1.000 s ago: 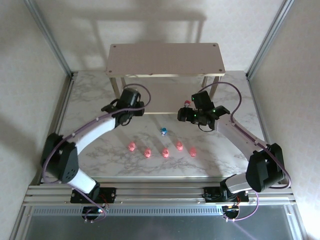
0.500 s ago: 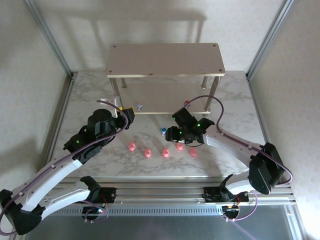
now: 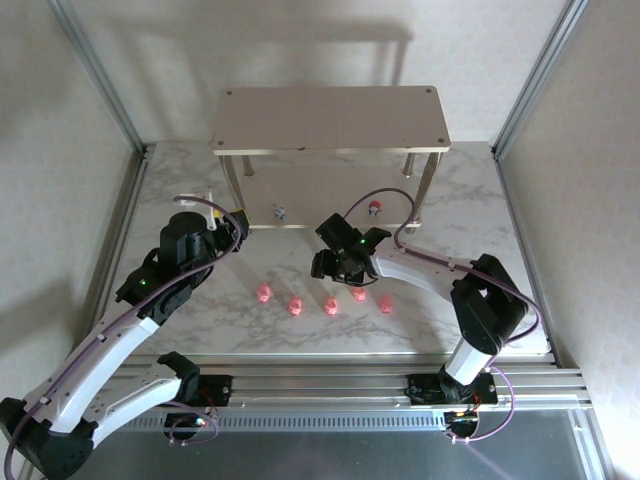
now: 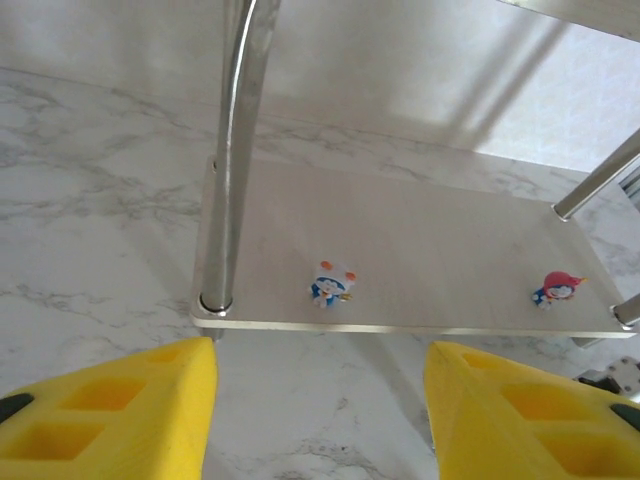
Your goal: Place and organize the plastic toys onto the shelf
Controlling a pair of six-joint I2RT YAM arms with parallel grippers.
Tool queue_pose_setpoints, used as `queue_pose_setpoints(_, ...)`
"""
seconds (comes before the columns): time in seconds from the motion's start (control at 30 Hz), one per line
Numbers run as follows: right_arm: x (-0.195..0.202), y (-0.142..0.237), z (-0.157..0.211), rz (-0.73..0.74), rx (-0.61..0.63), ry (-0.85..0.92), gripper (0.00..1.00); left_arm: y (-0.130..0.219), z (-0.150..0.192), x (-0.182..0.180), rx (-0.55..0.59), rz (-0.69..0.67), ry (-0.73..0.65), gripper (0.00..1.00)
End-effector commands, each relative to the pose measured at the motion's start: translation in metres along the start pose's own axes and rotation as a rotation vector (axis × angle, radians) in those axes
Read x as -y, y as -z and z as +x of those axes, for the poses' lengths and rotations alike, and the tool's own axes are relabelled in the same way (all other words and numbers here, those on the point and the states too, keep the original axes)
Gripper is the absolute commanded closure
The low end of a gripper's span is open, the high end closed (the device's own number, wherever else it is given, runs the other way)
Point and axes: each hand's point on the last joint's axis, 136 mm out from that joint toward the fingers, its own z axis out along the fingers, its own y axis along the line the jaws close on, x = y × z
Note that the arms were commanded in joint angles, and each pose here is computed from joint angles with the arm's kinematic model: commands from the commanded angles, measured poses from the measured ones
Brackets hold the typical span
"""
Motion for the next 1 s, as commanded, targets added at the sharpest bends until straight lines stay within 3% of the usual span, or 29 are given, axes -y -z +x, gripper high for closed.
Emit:
queue_pose_setpoints(0.0, -0.001, -0.006, -0.012, 0.054, 0.068, -0.052, 0.32, 0.004, -0.006, -0.002, 0.005, 0.020, -0.043, 0.43)
queue_pose_setpoints(0.2, -0.005, -0.018, -0.019, 0.089, 0.065, -0.039, 0.43, 0.003, -0.006, -0.010, 0.007, 0.012, -0.060, 0.42)
queue_pose_setpoints(0.43, -0.006, -0.024, -0.019, 0.090, 0.067, -0.064, 0.37, 0.004, -0.003, -0.019, 0.014, 0.009, -0.049, 0.42)
queue_pose_setpoints(0.97, -0.024, -0.050, -0.025, 0.041, 0.051, -0.074, 0.37, 0.008, -0.004, -0.030, 0.013, -0.017, -0.060, 0.41)
